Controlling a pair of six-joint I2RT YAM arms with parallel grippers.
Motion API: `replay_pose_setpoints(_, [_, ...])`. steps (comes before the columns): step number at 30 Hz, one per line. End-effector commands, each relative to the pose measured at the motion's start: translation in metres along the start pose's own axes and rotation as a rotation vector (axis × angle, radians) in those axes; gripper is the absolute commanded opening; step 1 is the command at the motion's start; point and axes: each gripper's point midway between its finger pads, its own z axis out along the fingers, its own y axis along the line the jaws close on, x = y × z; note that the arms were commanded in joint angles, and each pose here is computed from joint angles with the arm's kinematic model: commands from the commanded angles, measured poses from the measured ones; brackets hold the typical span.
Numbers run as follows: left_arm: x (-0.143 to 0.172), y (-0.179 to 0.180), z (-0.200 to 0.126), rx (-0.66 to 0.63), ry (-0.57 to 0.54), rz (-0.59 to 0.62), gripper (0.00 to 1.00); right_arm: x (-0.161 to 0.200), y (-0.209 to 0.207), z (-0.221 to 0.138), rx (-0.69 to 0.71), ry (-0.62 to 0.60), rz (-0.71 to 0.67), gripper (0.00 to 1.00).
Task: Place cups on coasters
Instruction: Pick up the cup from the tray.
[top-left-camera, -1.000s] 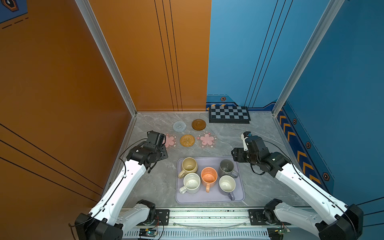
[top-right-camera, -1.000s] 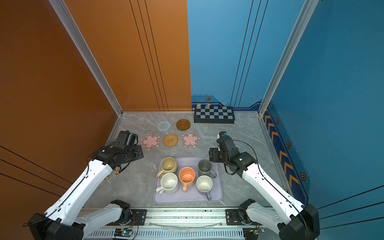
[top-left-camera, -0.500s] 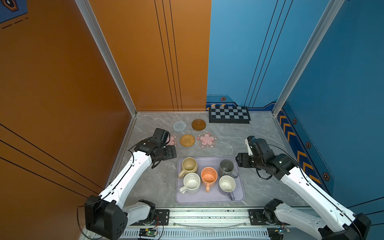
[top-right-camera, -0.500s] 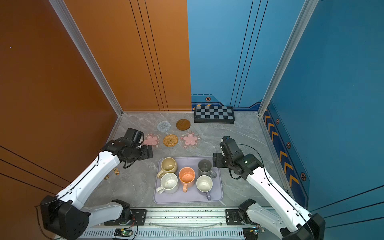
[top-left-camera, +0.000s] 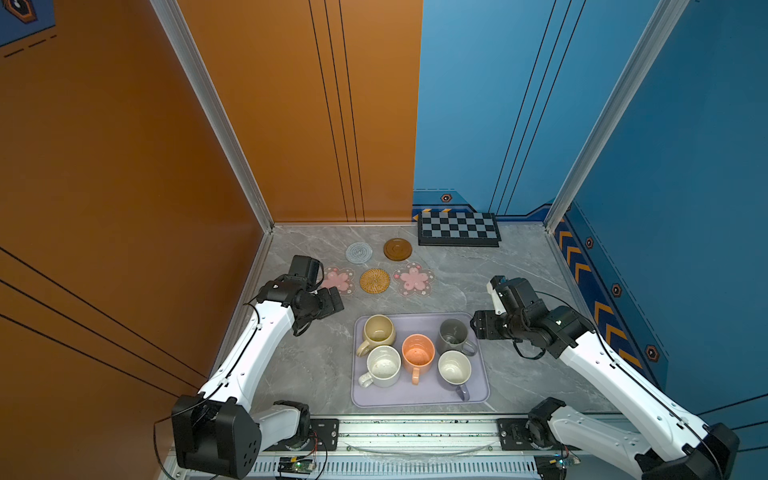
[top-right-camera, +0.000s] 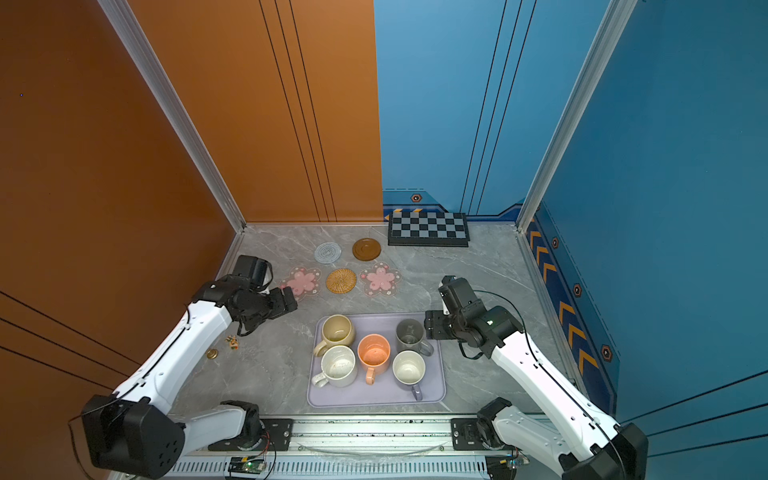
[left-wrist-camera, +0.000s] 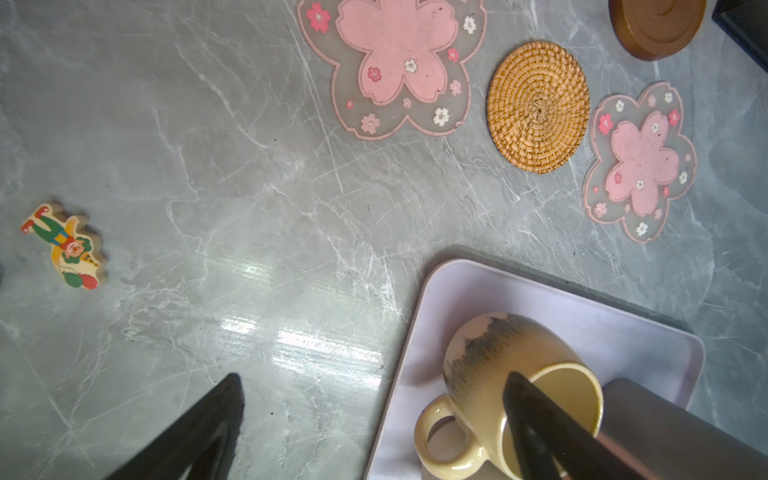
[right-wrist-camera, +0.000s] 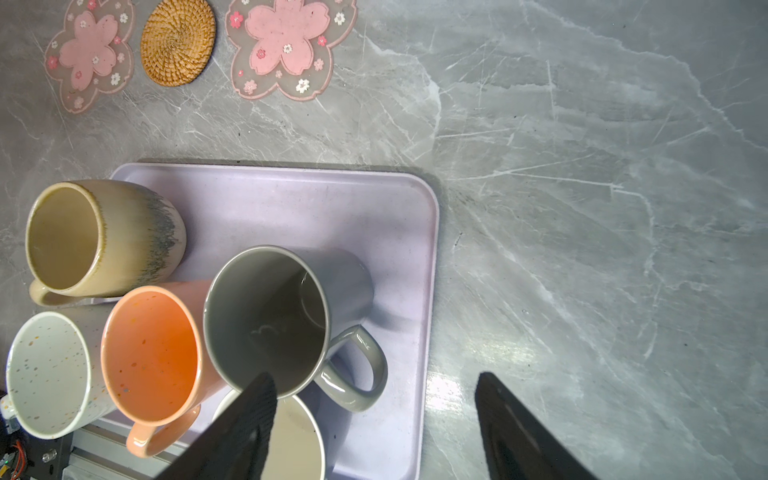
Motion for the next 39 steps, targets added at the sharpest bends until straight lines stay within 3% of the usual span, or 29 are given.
replay_pose_setpoints(1, [0.000,-0.005,-0.005,0.048,-0.015,-0.023,0.98,-0.007,-0.004,-0.014,0.013,-0.035,-0.012,0.78])
replay_pose_setpoints(8, [-0.014,-0.011,-0.008,0.156,-0.104,-0.073,0.98,-0.009,-0.006,-0.020,0.010,-0.055,-0.002,0.78])
replay_pose_setpoints(12, [-0.015,-0.017,-0.004,0.201,-0.073,-0.088,0.98,-0.009,-0.007,-0.024,0.015,-0.060,0.007,0.78])
replay_pose_setpoints(17, [-0.021,-0.016,-0.005,0.190,-0.088,-0.104,0.98,-0.009,-0.008,-0.026,0.018,-0.068,0.016,0.78])
replay_pose_setpoints(23, [-0.030,-0.015,-0.019,0.204,-0.196,-0.082,0.98,-0.007,-0.009,-0.029,0.024,-0.053,0.013,0.78])
replay_pose_setpoints(27, [-0.024,-0.031,-0.021,0.307,-0.146,-0.073,0.98,-0.007,-0.011,-0.036,0.047,-0.032,0.036,0.78])
replay_pose_setpoints(31, [-0.017,-0.034,-0.014,0.329,-0.102,-0.076,0.98,-0.002,-0.007,-0.040,0.040,-0.019,0.029,0.78])
replay_pose_setpoints(39, [-0.017,-0.041,-0.031,0.347,-0.158,0.001,0.98,0.013,-0.017,-0.059,0.062,-0.033,0.056,0.78])
